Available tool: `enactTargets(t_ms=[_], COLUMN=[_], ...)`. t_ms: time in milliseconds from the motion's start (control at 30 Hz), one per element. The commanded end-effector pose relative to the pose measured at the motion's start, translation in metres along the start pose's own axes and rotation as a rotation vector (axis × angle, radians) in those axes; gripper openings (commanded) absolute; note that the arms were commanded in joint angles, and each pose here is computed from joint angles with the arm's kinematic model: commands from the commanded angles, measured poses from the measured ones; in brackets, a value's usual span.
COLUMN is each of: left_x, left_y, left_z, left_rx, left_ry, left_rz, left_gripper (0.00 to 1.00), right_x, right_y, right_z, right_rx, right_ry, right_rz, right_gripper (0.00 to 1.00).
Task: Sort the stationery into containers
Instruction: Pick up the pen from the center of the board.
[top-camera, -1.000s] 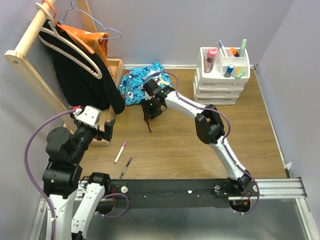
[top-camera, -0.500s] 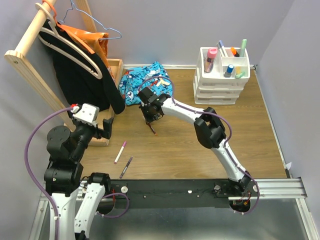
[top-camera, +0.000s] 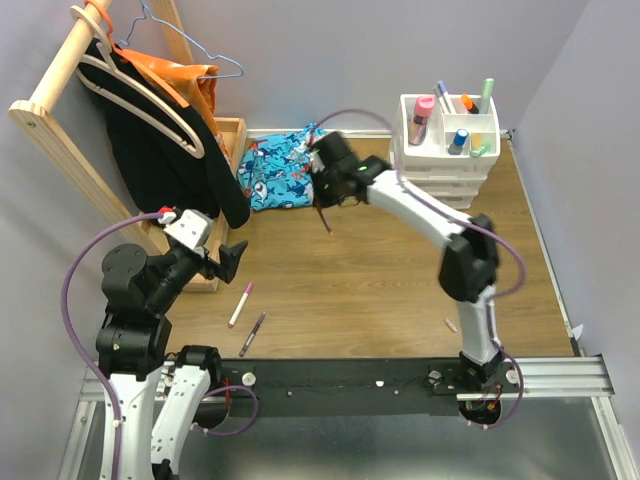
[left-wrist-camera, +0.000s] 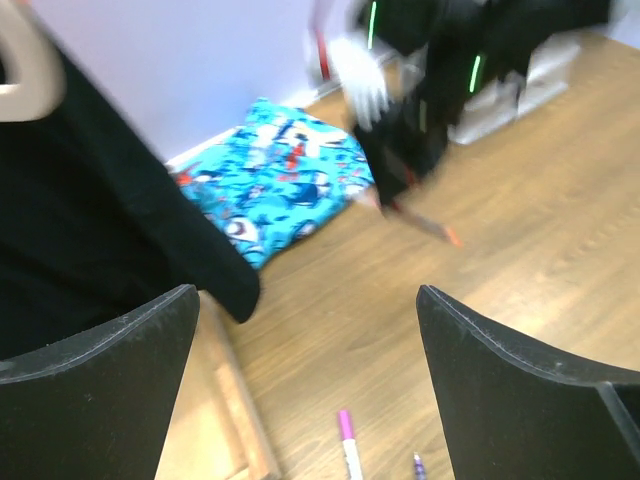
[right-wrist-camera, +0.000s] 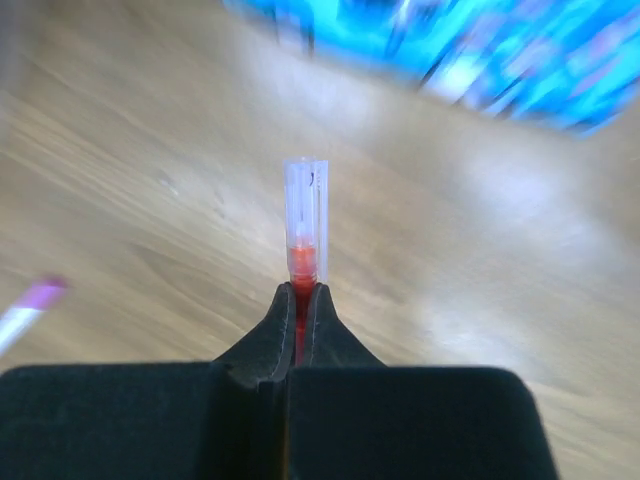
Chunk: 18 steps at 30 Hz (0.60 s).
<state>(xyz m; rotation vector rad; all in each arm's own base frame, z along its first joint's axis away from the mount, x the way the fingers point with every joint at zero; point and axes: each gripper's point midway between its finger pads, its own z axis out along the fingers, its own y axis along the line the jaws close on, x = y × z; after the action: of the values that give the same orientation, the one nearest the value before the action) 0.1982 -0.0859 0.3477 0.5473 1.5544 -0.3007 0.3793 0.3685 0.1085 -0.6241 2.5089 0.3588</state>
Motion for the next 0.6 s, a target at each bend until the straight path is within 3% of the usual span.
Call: enactTargets(t_ms=[0, 200, 300, 567], left_x=[-0.004, -0.026, -0.035, -0.034], left_y=[-0.018, -0.002, 0.006, 0.018], left_z=[0.018, 0.055, 0.076, 0.097], left_rx=[0.153, 0.162, 0.144, 0.126], left_ry=[-0.033, -0.072, -0.083, -0.070], left_rz=[-0.006, -0.055, -0.064, -0.075], left_gripper=[0.99, 0.99, 0.99, 0.99], right_x=[-0.132, -0.189, -0.211, -0.216], right_y=[-0.006, -0.069, -0.113, -0.240], right_z=[-0.160, -0.281, -0.327, -0.364], right_rx=[-0.115, 0.026, 0.124, 0.365], right_ry=[-0.603, -0.990, -1.111, -1.157], right_rz=[-0.050, -0.079, -0.072, -0.070], right_gripper=[0.01, 0.01, 0.00, 0.01])
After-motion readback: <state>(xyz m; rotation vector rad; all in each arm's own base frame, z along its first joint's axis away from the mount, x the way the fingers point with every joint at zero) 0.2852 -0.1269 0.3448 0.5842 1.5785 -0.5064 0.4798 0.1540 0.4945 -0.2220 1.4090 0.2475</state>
